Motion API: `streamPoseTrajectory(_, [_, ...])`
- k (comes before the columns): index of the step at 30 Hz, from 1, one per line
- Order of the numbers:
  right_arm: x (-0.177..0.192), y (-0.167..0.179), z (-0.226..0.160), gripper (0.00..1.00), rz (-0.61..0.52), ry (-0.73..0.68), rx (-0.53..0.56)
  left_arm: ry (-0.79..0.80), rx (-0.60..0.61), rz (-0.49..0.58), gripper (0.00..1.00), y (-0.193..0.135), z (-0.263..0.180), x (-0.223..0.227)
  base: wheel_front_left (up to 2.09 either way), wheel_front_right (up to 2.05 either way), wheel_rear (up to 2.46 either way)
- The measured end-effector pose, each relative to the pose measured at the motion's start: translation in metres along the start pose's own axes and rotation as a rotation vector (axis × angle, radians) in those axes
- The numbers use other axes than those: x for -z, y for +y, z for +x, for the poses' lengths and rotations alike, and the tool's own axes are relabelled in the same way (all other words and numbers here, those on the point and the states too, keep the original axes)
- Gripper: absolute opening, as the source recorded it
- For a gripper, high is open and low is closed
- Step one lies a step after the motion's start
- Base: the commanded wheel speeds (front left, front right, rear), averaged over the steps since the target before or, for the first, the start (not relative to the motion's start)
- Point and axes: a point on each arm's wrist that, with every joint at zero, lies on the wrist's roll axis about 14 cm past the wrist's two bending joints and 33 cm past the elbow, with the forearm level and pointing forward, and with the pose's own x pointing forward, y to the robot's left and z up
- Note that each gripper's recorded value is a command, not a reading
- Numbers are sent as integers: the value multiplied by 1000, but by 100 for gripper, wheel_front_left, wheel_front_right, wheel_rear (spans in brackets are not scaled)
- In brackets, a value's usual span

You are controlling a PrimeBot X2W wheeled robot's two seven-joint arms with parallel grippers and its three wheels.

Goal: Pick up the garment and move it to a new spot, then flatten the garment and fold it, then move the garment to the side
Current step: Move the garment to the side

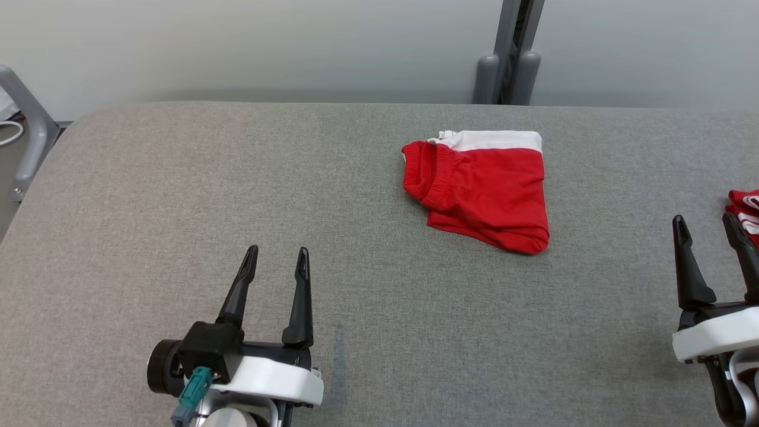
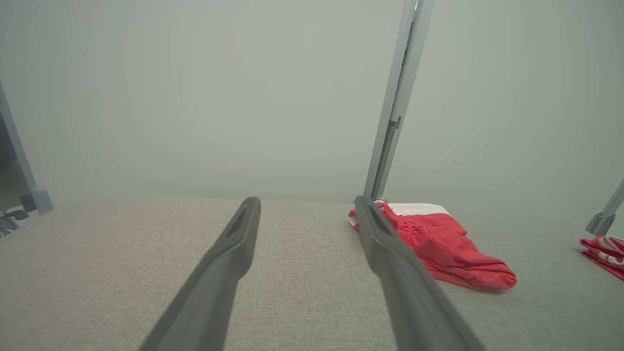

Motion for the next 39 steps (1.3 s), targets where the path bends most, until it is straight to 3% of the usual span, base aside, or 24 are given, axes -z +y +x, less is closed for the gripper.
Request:
streamPoseTrajectory(12, [6, 6, -1, 100, 30, 17, -18, -2, -2, 1, 100, 1, -1, -1, 0, 0, 0])
streamPoseTrajectory(23, [34, 13, 3, 100, 48, 110, -51, 16, -2, 3, 100, 0, -3, 5, 0, 0, 0])
streamPoseTrajectory(31, [56, 17, 46, 100, 104, 236, -109, 52, 6, 25, 100, -4, 10, 20, 0, 0, 0])
streamPoseTrajectory(36, [78, 25, 79, 100, 265, 360, -125, 94, -12, 38, 100, -2, 17, 36, 0, 0, 0])
streamPoseTrajectory(39, [95, 31, 92, 100, 284, 454, -159, 110, -23, 40, 100, 0, 20, 41, 0, 0, 0])
